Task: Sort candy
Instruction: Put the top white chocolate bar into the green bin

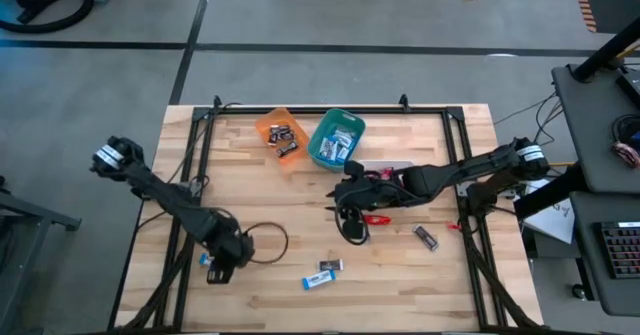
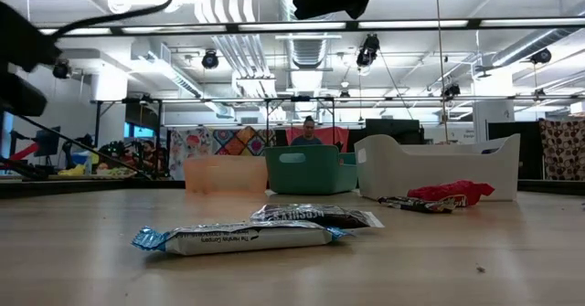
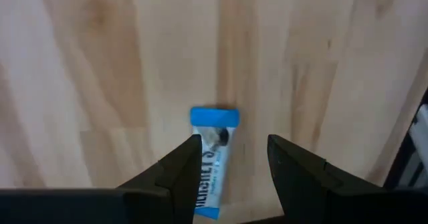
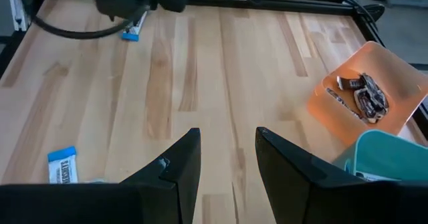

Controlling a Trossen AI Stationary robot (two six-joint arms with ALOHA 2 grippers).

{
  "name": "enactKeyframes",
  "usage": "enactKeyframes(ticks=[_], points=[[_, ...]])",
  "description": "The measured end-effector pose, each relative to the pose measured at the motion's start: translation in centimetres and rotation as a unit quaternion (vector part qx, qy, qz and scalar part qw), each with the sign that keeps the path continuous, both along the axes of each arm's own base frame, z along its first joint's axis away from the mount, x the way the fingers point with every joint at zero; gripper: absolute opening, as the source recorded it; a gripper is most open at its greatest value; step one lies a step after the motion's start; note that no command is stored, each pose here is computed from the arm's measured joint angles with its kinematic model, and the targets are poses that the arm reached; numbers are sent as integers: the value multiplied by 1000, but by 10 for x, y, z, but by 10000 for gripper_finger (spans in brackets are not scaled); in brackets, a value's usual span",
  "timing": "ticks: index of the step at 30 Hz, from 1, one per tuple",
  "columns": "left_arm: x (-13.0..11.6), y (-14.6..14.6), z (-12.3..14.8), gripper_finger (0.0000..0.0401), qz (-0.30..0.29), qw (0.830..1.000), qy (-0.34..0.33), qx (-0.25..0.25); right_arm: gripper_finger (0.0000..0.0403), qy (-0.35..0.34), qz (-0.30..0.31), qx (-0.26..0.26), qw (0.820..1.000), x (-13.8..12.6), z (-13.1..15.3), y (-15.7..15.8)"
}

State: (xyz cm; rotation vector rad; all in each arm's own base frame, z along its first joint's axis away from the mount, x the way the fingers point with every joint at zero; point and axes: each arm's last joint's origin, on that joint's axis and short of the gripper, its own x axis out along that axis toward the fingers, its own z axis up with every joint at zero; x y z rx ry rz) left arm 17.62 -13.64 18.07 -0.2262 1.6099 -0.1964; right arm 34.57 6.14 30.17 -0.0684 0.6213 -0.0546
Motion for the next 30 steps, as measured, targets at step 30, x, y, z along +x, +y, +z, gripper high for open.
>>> enactKeyframes(ticks=[30], points=[[-26, -27, -34, 201, -10, 993, 34, 112, 134, 5, 3, -1, 1000, 1, -3, 3]])
